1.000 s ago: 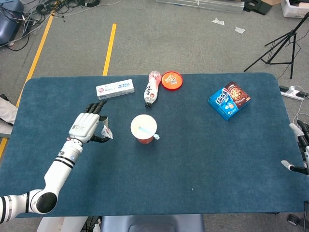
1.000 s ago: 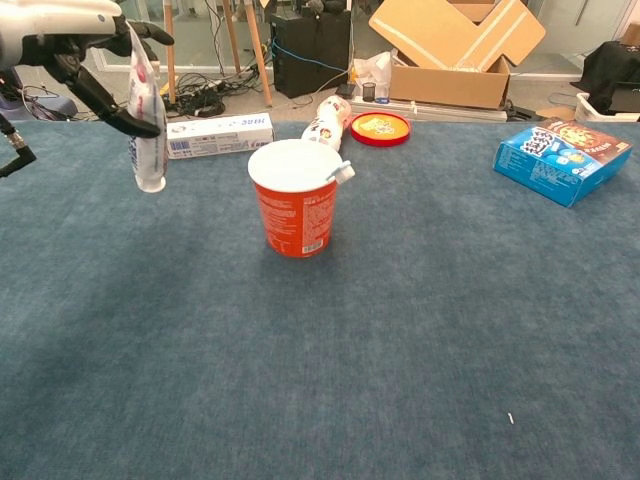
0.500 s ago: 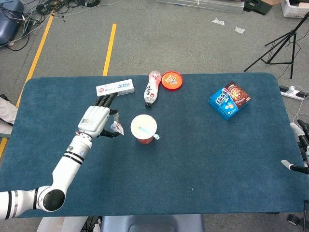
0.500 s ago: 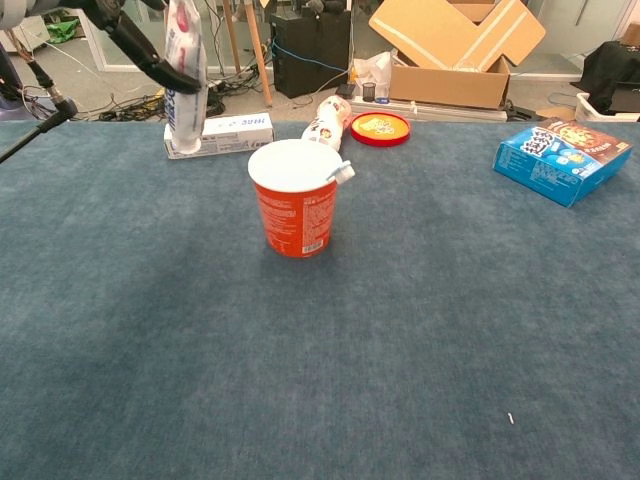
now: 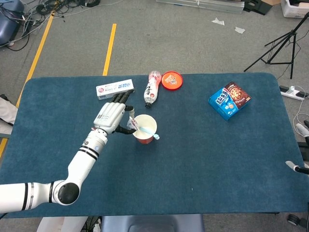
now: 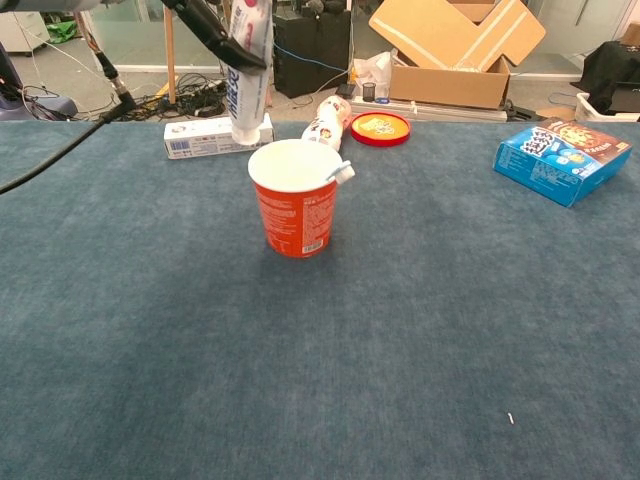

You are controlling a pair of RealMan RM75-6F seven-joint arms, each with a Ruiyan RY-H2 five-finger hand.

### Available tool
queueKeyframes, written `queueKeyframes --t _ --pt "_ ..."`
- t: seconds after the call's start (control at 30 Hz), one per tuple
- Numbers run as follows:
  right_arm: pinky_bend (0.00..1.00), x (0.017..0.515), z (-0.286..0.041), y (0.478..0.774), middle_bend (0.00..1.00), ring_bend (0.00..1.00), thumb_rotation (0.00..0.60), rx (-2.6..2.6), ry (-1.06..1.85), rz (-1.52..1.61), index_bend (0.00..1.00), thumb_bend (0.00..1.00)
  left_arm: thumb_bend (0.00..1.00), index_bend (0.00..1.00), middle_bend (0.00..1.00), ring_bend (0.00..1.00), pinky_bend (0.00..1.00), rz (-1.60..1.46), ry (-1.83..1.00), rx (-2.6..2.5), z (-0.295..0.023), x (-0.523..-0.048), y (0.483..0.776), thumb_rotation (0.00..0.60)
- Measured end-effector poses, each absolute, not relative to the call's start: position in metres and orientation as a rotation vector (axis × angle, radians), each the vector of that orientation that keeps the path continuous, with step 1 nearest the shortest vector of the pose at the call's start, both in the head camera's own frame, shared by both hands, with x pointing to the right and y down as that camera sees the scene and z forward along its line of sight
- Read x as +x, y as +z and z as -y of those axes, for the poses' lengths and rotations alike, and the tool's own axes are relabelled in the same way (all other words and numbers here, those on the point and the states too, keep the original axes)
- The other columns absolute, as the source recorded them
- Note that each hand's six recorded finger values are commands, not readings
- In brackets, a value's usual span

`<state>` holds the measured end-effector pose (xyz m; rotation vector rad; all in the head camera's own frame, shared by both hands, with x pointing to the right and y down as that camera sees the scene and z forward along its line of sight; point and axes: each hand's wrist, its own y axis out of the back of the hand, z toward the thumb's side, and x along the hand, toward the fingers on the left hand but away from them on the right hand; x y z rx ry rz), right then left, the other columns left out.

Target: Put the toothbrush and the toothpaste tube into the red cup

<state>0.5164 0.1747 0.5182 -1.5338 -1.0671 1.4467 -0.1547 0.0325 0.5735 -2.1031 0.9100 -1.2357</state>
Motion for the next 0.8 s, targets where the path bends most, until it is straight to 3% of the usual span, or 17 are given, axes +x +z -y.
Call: queueKeyframes --t 0.8 --pt "0.30 0.538 -0.177 0.527 0.00 0.00 0.600 -1.544 1.499 1.107 0.00 0.00 0.18 0.69 0.00 0.00 0.00 -0.868 -1.287 -2.134 -0.023 -0.133 0.616 0.600"
